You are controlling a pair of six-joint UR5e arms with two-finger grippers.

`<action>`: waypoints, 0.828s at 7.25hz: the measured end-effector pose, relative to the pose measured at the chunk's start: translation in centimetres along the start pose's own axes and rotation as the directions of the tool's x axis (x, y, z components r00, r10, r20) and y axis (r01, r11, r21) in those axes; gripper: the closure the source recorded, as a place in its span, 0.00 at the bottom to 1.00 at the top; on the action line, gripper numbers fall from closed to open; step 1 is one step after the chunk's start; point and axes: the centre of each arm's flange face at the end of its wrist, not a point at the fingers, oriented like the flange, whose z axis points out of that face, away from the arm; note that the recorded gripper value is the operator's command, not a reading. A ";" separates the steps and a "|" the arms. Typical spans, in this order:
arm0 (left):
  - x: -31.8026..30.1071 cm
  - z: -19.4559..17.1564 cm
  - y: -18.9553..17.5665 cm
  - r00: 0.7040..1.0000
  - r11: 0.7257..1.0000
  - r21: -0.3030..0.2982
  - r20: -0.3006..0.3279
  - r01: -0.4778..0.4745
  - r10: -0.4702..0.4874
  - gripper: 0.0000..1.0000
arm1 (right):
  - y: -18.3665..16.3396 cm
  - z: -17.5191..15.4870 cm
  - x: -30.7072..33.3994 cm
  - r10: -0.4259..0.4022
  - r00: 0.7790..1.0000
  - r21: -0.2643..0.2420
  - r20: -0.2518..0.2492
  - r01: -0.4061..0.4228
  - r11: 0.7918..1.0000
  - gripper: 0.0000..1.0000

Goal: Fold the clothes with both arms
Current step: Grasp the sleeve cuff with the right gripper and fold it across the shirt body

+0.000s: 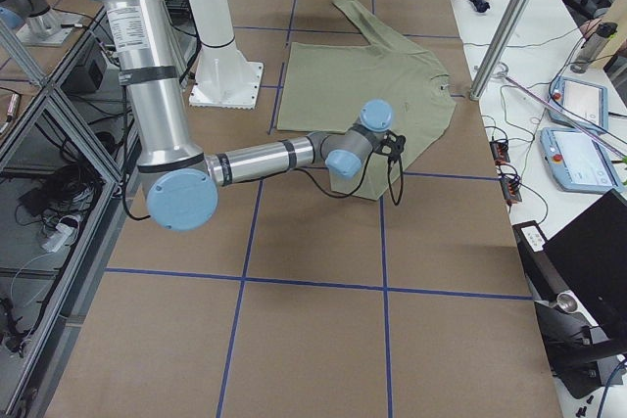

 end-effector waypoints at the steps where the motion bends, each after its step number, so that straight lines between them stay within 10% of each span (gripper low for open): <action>1: 0.1 0.0 0.0 1.000 1.000 0.001 0.000 -0.001 0.001 0.00 | 2.7 1.6 -8.1 0.028 1.000 0.027 0.009 -0.028 0.999 1.00; 6: 0.2 0.2 0.3 0.999 1.000 -0.004 -0.052 0.010 -0.010 0.00 | 18.0 12.8 -33.4 -0.025 0.998 0.216 0.065 0.010 0.976 1.00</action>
